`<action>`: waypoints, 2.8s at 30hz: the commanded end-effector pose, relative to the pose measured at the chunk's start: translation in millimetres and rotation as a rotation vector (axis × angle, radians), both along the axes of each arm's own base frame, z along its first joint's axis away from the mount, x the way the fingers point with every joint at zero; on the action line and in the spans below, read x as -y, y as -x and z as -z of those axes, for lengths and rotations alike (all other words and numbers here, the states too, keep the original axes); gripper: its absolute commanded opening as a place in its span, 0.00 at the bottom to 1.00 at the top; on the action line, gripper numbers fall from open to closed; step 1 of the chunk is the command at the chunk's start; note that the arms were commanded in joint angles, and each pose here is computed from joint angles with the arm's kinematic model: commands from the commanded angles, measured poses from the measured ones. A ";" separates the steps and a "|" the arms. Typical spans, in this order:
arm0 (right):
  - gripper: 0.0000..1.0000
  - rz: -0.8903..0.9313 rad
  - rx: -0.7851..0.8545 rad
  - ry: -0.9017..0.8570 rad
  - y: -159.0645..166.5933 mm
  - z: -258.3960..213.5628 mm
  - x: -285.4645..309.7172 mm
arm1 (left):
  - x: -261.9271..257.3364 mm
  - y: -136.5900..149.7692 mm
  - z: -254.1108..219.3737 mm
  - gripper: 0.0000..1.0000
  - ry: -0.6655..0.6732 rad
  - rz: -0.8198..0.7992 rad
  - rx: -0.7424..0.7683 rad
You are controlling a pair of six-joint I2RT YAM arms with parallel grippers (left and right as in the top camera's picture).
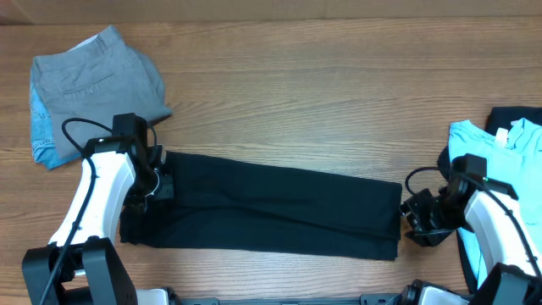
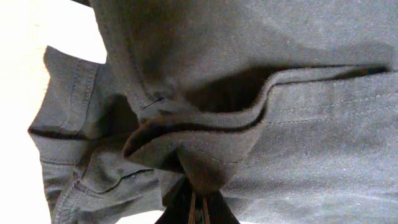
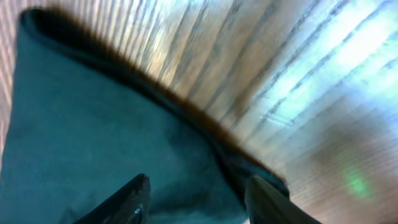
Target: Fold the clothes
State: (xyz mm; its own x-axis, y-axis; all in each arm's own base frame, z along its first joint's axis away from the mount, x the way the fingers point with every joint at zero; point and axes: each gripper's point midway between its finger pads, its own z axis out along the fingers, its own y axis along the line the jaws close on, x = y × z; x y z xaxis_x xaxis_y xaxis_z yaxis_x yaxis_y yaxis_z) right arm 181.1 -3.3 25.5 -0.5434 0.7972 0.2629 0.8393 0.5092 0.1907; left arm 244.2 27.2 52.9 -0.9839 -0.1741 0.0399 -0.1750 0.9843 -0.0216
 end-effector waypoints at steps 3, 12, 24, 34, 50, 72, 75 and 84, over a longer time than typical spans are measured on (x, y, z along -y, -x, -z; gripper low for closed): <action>0.39 0.013 0.042 -0.042 -1.8 11.8 -8.5 | -8.6 -5.1 -3.5 0.04 -0.034 -0.029 0.012; 0.04 0.006 0.126 -0.030 -19.0 14.0 -4.8 | -10.2 -0.7 -3.7 0.04 -0.044 -0.028 -0.006; 0.44 0.045 0.047 0.036 -3.3 18.5 10.1 | -15.4 0.1 -3.9 0.50 -0.076 -0.052 -0.010; 0.87 -0.087 0.092 -0.014 -4.4 17.5 1.9 | 5.6 -17.6 -19.6 1.00 0.054 -0.043 0.048; 0.56 -0.205 0.115 -0.226 3.0 29.6 -31.6 | 7.3 -63.4 -91.8 1.00 0.080 0.000 0.211; 0.04 -0.320 0.312 -0.020 -84.6 -48.7 17.7 | 6.1 -63.5 -91.7 1.00 0.072 0.015 0.212; 0.04 -0.325 0.334 0.033 -96.8 -63.5 27.9 | 6.0 -64.2 -91.8 1.00 0.071 0.015 0.215; 0.86 -0.326 0.332 0.146 -105.1 -58.4 48.1 | 6.1 -64.1 -91.8 1.00 0.072 0.015 0.215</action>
State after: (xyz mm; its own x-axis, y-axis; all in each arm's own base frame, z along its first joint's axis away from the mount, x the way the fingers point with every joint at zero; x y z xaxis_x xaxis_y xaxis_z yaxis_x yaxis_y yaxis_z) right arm 282.7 -36.5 83.9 -0.8090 0.5876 -0.0122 0.5364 0.7467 0.3935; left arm 302.4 17.9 138.4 -0.9757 -0.1742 -0.1328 -0.1579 0.9795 -0.1252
